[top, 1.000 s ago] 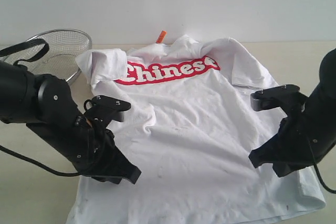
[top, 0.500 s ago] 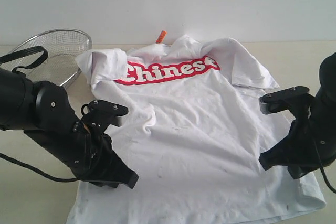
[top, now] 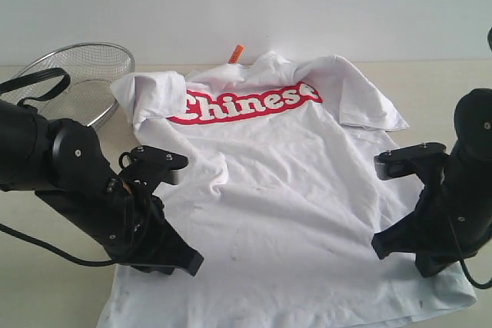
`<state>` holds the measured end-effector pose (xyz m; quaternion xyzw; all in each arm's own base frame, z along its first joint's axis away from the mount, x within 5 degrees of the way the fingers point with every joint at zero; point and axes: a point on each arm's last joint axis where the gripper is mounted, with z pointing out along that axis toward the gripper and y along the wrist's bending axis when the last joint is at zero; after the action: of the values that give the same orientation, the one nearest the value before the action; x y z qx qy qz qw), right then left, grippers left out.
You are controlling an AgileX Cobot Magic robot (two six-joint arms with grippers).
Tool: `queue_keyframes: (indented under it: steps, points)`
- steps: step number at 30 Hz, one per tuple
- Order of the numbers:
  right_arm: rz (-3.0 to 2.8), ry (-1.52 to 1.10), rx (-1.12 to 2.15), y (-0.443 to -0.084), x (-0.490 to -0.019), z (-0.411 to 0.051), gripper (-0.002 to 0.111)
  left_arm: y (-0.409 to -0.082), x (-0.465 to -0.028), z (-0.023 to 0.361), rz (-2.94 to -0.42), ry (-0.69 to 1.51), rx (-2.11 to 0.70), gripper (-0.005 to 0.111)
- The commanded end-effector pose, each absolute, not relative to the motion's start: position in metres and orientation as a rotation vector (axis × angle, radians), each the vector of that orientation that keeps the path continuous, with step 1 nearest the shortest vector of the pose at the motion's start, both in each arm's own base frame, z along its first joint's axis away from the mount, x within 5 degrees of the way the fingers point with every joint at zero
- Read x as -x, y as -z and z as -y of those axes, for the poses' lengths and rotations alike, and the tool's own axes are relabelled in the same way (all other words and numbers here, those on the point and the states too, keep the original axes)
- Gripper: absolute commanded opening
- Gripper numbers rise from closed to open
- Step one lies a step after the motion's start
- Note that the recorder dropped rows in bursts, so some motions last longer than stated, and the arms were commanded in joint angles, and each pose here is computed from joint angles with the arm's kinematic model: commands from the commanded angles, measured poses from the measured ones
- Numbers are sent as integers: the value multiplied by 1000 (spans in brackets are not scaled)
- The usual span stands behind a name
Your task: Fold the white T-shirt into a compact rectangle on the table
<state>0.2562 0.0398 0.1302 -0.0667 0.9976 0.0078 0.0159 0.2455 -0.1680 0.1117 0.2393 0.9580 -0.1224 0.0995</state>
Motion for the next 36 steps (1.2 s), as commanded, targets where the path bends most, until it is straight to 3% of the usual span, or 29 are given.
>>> queue_keyframes:
  steps: [1,6,14,20,36]
  points:
    - [-3102,-112,205,-130,-256,-45,0,-109,-244,168,-2823,353,-711,4]
    - [-3092,-94,205,-130,-257,-44,0,-109,-245,168,-2814,351,-707,4]
    - [-3111,598,0,-147,-247,-4,0,-109,-245,168,-2812,350,-706,4]
    - [-2954,65,165,-174,-250,-32,0,-109,-246,168,-2810,350,-705,4]
    - [-2971,60,162,-139,-266,-35,0,-109,-241,168,-2856,362,-727,4]
